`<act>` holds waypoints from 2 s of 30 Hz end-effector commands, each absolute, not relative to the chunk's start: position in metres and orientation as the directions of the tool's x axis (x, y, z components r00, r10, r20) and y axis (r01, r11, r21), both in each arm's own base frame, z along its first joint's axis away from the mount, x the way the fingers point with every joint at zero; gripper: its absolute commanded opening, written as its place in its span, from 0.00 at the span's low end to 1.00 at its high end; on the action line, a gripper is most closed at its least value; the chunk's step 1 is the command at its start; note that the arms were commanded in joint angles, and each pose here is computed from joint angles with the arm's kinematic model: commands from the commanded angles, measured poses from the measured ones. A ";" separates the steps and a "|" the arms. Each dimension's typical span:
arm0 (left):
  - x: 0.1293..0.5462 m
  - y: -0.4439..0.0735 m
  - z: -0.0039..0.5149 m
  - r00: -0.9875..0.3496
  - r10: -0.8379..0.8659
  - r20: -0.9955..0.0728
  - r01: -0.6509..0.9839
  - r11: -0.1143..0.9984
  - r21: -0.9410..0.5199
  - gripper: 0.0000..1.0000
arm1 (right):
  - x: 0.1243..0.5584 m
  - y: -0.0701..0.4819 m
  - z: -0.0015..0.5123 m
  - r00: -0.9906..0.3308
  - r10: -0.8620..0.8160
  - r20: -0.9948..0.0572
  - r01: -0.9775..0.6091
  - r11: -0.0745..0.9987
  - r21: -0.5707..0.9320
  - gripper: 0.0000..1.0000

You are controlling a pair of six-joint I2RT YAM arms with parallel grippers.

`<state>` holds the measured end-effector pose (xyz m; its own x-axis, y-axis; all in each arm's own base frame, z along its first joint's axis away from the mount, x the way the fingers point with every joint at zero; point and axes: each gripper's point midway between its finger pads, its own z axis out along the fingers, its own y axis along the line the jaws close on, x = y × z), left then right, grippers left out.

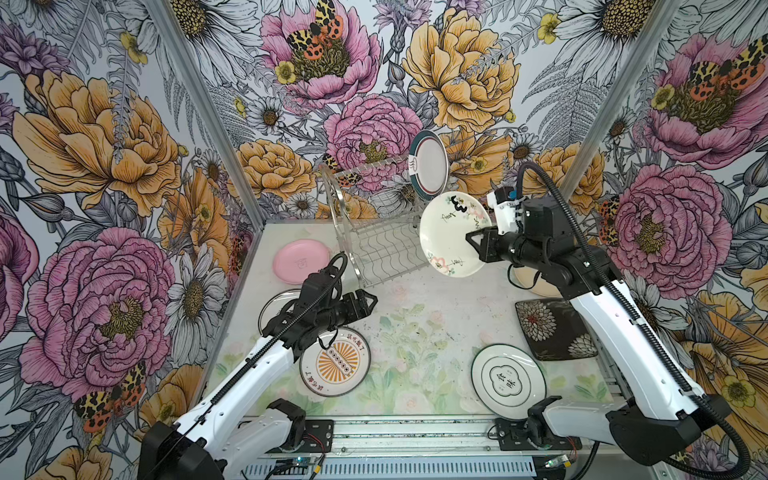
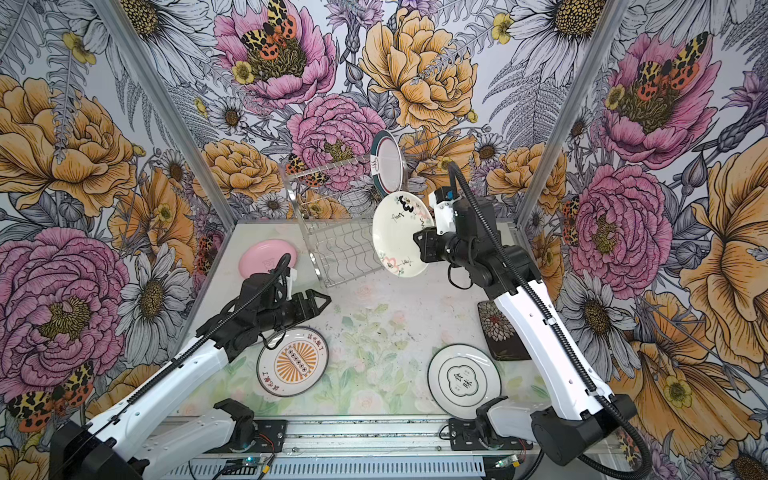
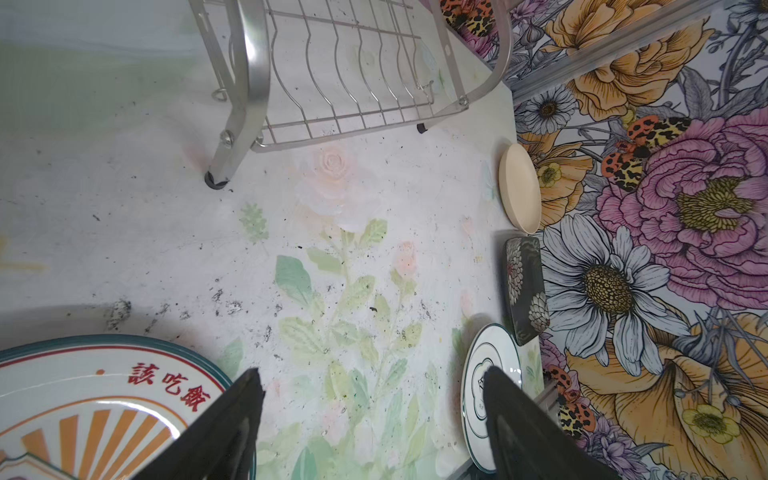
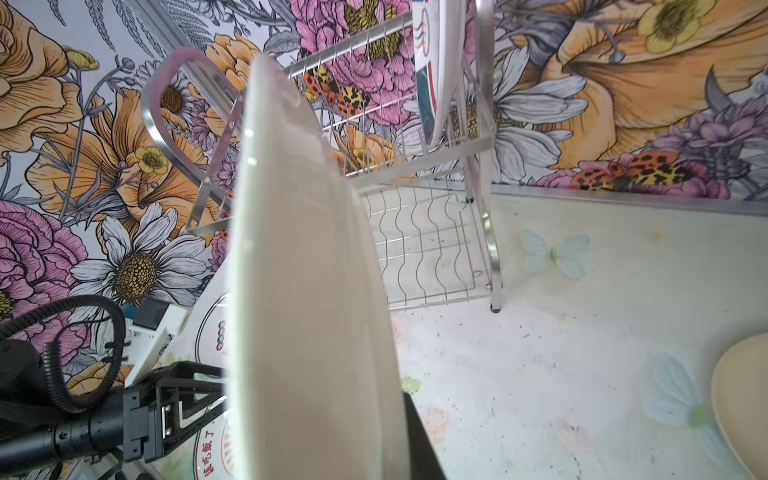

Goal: Load the plates into the dish rack
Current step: 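Lift the cream flower plate upright with the right gripper toward the rack, then lower the cream flower plate into the rack's upper slots beside the first plate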

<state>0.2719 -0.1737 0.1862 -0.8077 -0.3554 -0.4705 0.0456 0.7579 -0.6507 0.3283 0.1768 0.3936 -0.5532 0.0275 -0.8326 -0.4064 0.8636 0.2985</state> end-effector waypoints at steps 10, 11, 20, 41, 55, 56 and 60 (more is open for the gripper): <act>0.279 -0.161 0.186 -0.776 -0.343 -0.530 0.048 0.805 -0.591 0.87 | 0.397 0.181 0.520 -0.184 0.026 -0.983 -0.365 0.926 0.093 0.00; 0.279 -0.160 0.186 -0.776 -0.344 -0.529 0.047 0.805 -0.592 0.87 | 0.402 0.182 0.525 -0.168 0.030 -0.985 -0.359 0.929 0.090 0.00; 0.280 -0.156 0.185 -0.774 -0.355 -0.524 0.044 0.796 -0.604 0.87 | 0.464 0.205 0.541 -0.045 0.017 -0.999 -0.320 0.947 0.030 0.00; 0.282 -0.142 0.180 -0.773 -0.388 -0.501 0.011 0.783 -0.622 0.88 | 0.537 0.240 0.516 0.053 -0.120 -0.991 -0.230 0.965 -0.130 0.00; 0.287 -0.140 0.178 -0.774 -0.386 -0.502 0.007 0.787 -0.616 0.88 | 0.553 0.242 0.495 0.027 -0.142 -0.990 -0.206 0.968 -0.144 0.00; 0.286 -0.140 0.178 -0.775 -0.386 -0.501 0.006 0.787 -0.617 0.88 | 0.554 0.242 0.492 0.023 -0.144 -0.989 -0.206 0.968 -0.146 0.00; 0.286 -0.139 0.178 -0.775 -0.389 -0.499 0.002 0.787 -0.617 0.89 | 0.560 0.245 0.481 0.002 -0.147 -0.989 -0.213 0.966 -0.144 0.00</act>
<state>0.2858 -0.1400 0.1796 -0.7722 -0.4041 -0.4903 -0.0130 0.7816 -0.6236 0.5565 0.2473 0.4419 -0.1275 -0.2257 -0.9658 -0.2517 0.9492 -0.1886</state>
